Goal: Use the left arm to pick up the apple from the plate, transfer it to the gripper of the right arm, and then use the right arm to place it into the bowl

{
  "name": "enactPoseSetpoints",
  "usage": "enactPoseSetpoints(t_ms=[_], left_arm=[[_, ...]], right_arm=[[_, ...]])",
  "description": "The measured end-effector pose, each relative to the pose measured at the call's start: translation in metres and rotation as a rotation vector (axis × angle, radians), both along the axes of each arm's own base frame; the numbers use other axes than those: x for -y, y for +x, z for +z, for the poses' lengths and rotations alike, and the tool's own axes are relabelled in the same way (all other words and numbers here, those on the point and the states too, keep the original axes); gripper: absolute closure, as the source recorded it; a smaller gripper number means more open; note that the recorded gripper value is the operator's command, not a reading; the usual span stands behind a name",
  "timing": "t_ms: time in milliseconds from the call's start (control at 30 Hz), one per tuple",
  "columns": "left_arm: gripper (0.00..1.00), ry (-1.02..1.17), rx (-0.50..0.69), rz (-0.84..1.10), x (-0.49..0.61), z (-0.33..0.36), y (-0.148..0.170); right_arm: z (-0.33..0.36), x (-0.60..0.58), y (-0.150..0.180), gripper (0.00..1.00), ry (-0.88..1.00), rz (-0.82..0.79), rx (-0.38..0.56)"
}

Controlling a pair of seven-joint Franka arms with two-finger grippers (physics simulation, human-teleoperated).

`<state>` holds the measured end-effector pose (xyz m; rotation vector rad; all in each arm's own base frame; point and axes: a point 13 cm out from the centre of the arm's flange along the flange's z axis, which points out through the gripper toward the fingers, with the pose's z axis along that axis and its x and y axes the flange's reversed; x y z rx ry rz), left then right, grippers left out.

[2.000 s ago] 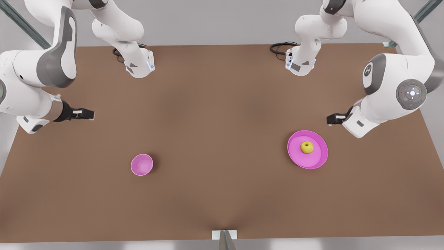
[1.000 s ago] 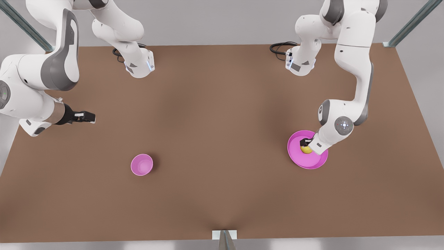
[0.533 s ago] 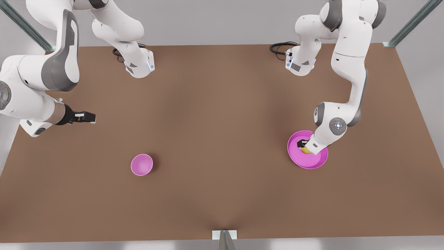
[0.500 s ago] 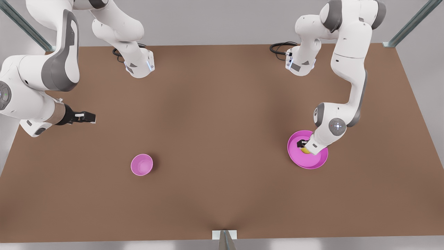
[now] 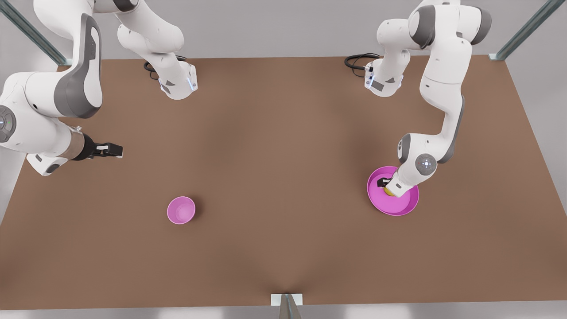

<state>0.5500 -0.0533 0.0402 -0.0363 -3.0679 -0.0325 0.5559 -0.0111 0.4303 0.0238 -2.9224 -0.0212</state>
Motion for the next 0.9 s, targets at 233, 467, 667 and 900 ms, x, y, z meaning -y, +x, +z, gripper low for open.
enactPoseSetpoints(t_ms=[233,467,667,900], left_arm=[[0.0,-0.003,0.033,-0.002,0.001,0.0,0.009],[0.0,-0.004,0.029,0.005,-0.004,-0.01,0.006],[0.09,-0.004,0.024,0.004,-0.003,-0.009,0.005],[0.1,-0.004,0.033,0.001,-0.002,-0.003,0.009]], right_arm=[[-0.002,0.0,-0.001,0.0,-0.001,0.001,-0.005],[-0.003,0.0,-0.002,0.0,0.0,0.001,-0.008],[-0.006,0.0,-0.003,0.0,-0.001,0.002,-0.014],[-0.009,-0.001,-0.003,0.0,0.0,0.005,-0.017]])
